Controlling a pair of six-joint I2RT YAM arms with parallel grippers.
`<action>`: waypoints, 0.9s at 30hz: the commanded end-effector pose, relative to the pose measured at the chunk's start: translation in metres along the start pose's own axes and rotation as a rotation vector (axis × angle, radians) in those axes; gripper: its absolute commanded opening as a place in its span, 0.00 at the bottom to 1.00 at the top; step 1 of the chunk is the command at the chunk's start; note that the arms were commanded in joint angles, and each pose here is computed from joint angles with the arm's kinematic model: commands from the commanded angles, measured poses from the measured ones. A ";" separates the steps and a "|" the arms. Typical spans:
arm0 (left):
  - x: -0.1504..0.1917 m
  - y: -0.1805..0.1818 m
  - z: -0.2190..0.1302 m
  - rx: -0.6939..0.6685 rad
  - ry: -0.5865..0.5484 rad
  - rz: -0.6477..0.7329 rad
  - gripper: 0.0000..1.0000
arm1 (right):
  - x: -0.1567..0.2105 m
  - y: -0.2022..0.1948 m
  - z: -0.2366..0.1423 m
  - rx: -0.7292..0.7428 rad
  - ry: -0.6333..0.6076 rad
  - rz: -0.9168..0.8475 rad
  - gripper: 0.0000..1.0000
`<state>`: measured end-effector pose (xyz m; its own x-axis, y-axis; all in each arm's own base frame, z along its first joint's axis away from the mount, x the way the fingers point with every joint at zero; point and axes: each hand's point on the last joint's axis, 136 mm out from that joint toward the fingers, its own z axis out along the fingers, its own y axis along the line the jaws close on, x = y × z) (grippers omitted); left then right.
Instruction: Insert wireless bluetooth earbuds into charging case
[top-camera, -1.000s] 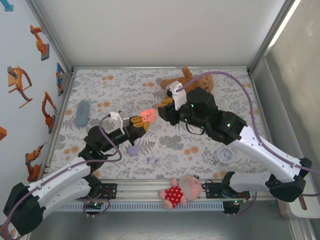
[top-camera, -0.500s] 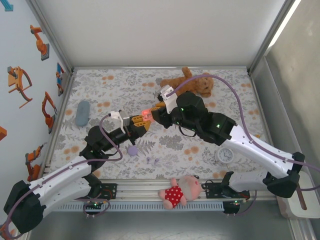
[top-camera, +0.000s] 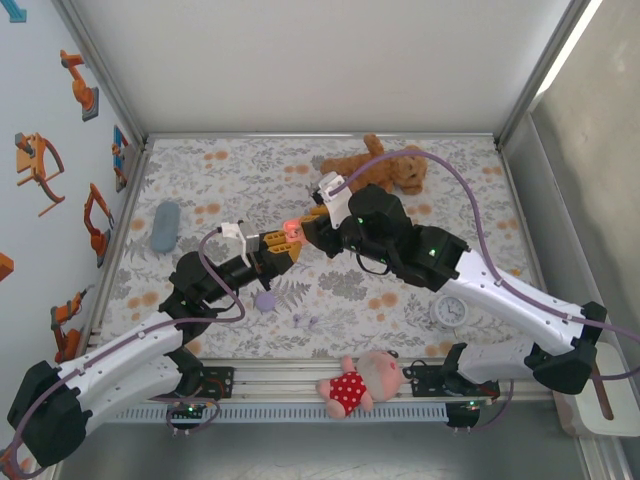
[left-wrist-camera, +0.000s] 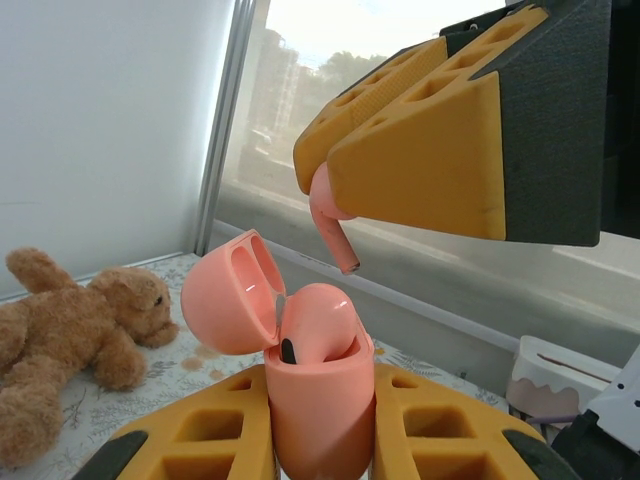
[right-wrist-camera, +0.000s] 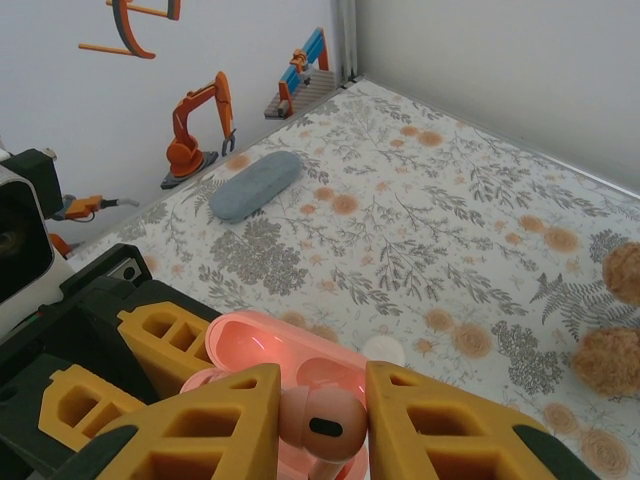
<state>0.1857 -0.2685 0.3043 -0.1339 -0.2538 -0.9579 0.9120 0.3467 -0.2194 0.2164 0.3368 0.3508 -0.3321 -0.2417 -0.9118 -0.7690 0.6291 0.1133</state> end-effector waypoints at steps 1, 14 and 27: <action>-0.031 -0.015 0.001 0.051 -0.082 0.025 0.00 | 0.005 -0.002 0.003 0.025 0.008 -0.013 0.26; -0.035 -0.017 0.001 0.056 -0.099 0.024 0.00 | 0.010 -0.004 0.006 0.031 0.017 -0.013 0.26; -0.038 -0.013 0.001 0.025 -0.117 0.013 0.00 | 0.013 -0.001 0.002 0.012 0.019 -0.011 0.27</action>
<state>0.1835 -0.2694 0.3082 -0.1352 -0.2698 -0.9534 0.9128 0.3403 -0.2258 0.2162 0.3362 0.3374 -0.3419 -0.2646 -0.9017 -0.7625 0.6389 0.1017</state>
